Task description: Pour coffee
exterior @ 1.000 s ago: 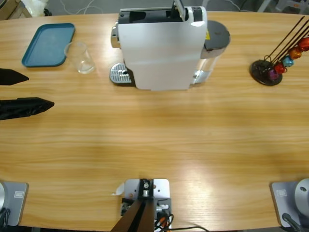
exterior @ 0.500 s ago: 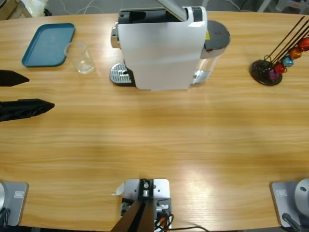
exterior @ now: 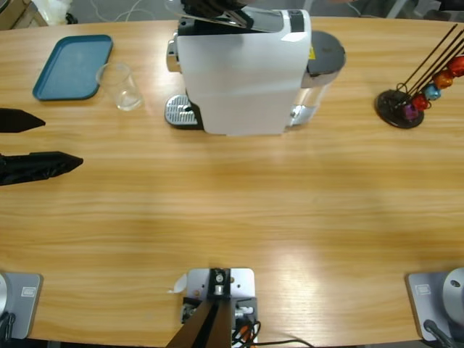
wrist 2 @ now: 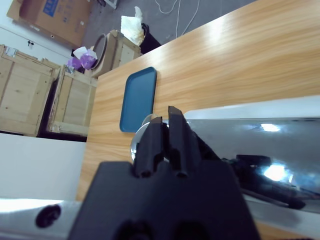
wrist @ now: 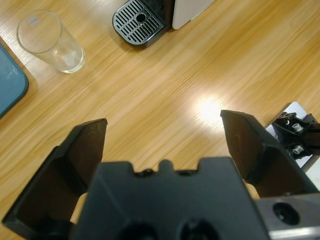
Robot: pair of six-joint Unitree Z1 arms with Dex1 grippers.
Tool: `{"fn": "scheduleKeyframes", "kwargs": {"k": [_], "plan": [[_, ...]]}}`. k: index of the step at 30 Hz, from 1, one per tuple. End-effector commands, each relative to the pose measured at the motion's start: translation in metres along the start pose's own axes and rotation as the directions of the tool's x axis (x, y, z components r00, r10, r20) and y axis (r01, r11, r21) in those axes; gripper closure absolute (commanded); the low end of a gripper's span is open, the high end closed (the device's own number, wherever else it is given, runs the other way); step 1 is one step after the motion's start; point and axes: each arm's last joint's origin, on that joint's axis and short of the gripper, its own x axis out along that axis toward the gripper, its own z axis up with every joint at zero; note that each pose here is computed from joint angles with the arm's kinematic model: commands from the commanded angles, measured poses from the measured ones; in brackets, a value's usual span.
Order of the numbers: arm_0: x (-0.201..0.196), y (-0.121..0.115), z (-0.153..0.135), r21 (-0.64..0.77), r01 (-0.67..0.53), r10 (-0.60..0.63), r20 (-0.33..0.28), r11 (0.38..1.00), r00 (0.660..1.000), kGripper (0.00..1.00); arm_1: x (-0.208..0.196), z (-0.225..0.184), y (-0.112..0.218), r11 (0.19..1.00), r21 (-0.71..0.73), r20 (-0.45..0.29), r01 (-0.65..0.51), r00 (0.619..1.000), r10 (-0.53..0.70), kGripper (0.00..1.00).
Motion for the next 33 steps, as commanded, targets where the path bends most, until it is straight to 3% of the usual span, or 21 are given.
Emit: {"fn": "scheduleKeyframes", "kwargs": {"k": [1,8,13,18,21,23,24,25,26,30,33], "plan": [[0.012,0.000,-0.007,0.006,0.003,-0.002,-0.044,1.000,0.999,0.013,0.061,-0.063,-0.060,0.962,-0.063,-0.227,0.267,0.934,-0.274,1.000],[0.010,0.000,-0.007,0.005,0.004,-0.004,-0.034,1.000,0.999,0.013,0.066,-0.065,-0.064,0.959,-0.066,-0.250,0.275,0.926,-0.283,1.000],[0.005,0.001,-0.010,-0.002,0.003,-0.003,-0.018,1.000,1.000,0.013,0.077,-0.076,-0.074,0.951,-0.078,-0.315,0.300,0.898,-0.309,1.000],[0.001,0.002,-0.011,-0.006,0.004,-0.004,-0.005,1.000,1.000,0.013,0.078,-0.073,-0.078,0.947,-0.072,-0.319,0.313,0.892,-0.319,1.000],[0.000,0.004,-0.011,-0.008,-0.006,0.006,-0.001,1.000,1.000,0.013,0.065,-0.062,-0.070,0.954,-0.089,-0.286,0.285,0.911,-0.298,1.000],[0.001,0.006,-0.011,-0.015,-0.020,0.020,0.000,1.000,1.000,0.002,0.045,-0.044,-0.052,0.962,-0.200,-0.248,0.183,0.941,-0.231,1.000],[0.001,0.007,-0.011,-0.020,-0.033,0.033,0.001,0.999,0.999,0.000,0.033,-0.035,-0.041,0.949,-0.300,-0.245,0.096,0.954,-0.174,0.817],[0.001,0.009,-0.011,-0.032,-0.050,0.050,0.001,0.998,0.999,0.000,0.014,-0.020,-0.023,0.912,-0.409,-0.226,-0.009,0.970,-0.092,0.189],[0.001,0.013,-0.010,-0.049,-0.068,0.068,0.002,0.996,0.998,0.000,-0.005,-0.006,-0.008,0.883,-0.464,-0.197,-0.072,0.980,-0.024,0.029],[-0.002,0.042,-0.006,-0.186,-0.191,0.194,0.002,0.964,0.981,0.000,-0.090,0.042,0.042,0.781,-0.550,-0.131,-0.294,0.955,0.268,0.000],[0.002,0.063,-0.004,-0.283,-0.247,0.254,-0.014,0.927,0.967,0.000,-0.135,0.055,0.046,0.748,-0.566,-0.112,-0.346,0.931,0.347,0.000]]}}
